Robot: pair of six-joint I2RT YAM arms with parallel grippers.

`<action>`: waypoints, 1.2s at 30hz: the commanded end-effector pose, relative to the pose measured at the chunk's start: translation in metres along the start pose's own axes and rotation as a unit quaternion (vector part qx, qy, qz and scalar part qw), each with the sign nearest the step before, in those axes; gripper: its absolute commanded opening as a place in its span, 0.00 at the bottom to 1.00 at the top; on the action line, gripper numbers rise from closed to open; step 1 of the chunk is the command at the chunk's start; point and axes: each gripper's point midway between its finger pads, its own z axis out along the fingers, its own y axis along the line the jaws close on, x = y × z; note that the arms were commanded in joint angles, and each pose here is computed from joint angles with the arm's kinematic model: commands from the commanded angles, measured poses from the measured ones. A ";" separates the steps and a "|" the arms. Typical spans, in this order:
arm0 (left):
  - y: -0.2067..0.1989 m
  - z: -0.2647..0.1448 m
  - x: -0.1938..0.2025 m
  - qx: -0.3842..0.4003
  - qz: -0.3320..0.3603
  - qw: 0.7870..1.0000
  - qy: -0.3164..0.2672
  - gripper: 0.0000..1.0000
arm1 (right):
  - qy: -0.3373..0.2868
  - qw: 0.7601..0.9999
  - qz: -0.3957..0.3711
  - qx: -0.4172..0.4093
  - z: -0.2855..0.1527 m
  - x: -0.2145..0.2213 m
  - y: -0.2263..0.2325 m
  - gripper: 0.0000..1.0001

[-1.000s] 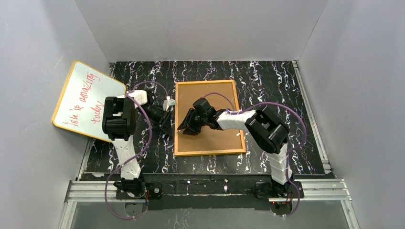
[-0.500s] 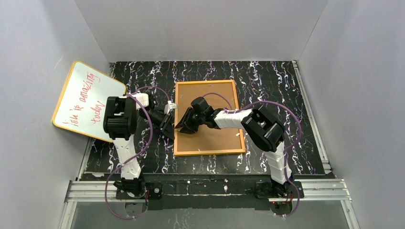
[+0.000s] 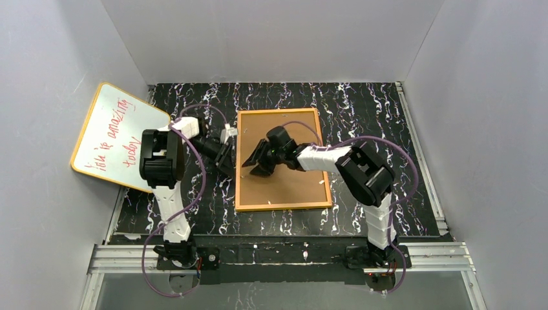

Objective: Put the photo into the frame
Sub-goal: Install the photo frame at the center of the board, then move the photo frame to the center of the board.

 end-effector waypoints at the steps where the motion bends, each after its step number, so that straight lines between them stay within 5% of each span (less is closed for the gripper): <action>1: 0.010 -0.027 -0.044 -0.025 0.010 0.998 -0.049 0.34 | -0.084 0.995 -0.037 -0.040 -0.043 -0.073 0.034 0.56; 8: 0.063 -0.034 -0.118 -0.086 -0.038 0.988 -0.123 0.47 | -0.117 0.990 -0.079 -0.005 -0.037 -0.141 0.031 0.65; 14: 0.077 -0.033 -0.155 -0.065 -0.054 0.984 -0.155 0.42 | -0.113 0.991 -0.073 0.003 -0.022 -0.168 0.018 0.65; 24: 0.077 -0.004 -0.139 -0.046 -0.039 0.991 -0.123 0.19 | -0.103 0.993 -0.063 0.012 -0.004 -0.176 -0.002 0.63; 36: 0.050 0.034 -0.106 -0.033 -0.019 0.997 -0.066 0.16 | -0.101 0.993 -0.055 0.011 0.000 -0.176 -0.005 0.60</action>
